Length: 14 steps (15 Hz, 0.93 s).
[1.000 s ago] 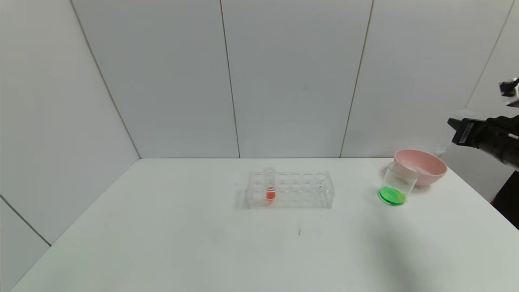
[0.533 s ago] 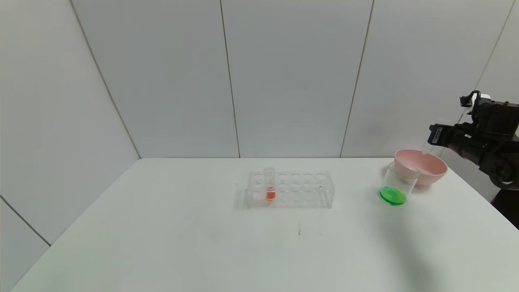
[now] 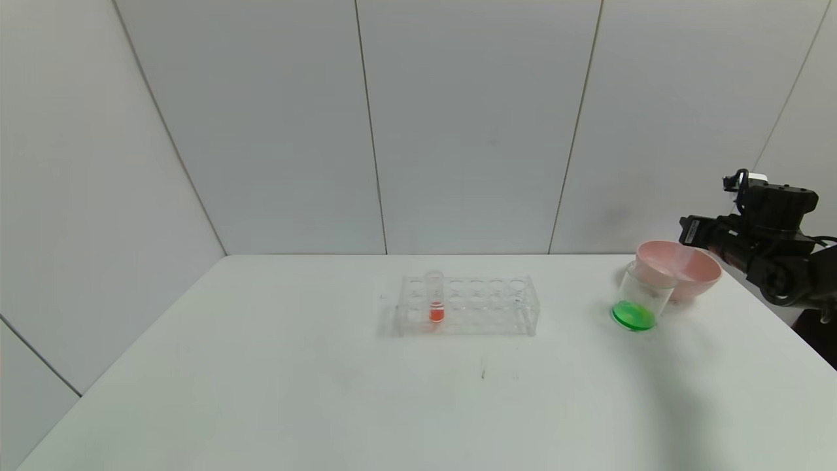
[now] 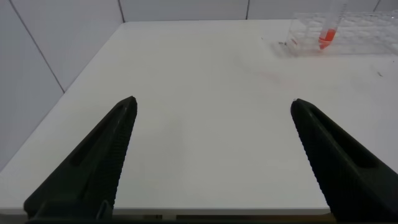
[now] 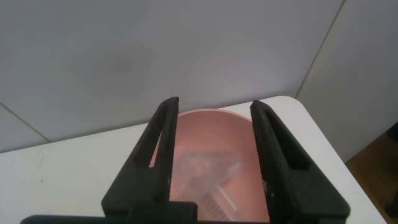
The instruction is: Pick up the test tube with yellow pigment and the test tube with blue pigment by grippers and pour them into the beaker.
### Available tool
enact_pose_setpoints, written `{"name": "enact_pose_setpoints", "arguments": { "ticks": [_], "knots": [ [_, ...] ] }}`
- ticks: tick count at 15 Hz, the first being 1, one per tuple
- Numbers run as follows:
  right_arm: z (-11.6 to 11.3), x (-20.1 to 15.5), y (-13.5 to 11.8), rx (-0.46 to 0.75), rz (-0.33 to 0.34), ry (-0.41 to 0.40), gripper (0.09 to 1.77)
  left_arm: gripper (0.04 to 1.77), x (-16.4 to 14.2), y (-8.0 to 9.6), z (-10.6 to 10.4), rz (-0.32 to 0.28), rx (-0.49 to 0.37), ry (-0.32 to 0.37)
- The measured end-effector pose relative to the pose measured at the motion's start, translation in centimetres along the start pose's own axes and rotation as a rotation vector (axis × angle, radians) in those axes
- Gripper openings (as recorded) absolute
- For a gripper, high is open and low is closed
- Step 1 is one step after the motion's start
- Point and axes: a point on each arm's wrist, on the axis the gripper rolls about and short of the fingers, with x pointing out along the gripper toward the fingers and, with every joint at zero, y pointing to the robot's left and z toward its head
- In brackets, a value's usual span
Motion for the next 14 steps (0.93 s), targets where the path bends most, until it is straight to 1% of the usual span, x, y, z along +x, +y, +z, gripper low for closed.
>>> {"name": "enact_pose_setpoints", "arguments": {
  "ticks": [3,5,7,9,11,14],
  "knots": [
    [0.1,0.1,0.4,0.001,0.01,-0.013,1.15,1.76,0.0,0.0,0.0,0.0,0.0,0.0],
    [0.6,-0.3,0.8,0.0,0.019,-0.022,1.28,1.76,0.0,0.0,0.0,0.0,0.0,0.0],
    [1.2,-1.4,1.4,-0.001,0.037,-0.025,1.38,1.76,0.0,0.0,0.0,-0.001,0.0,0.0],
    [1.6,-3.3,2.3,-0.002,0.065,-0.018,1.45,1.76,0.0,0.0,0.0,0.0,0.0,0.0],
    [1.8,-6.1,3.8,-0.006,0.111,-0.016,1.51,1.76,0.0,0.0,0.0,0.0,0.0,0.0],
    [1.4,-11.1,6.8,-0.017,0.217,-0.027,1.57,1.76,0.0,0.0,0.0,-0.001,0.0,0.0]
  ]
}}
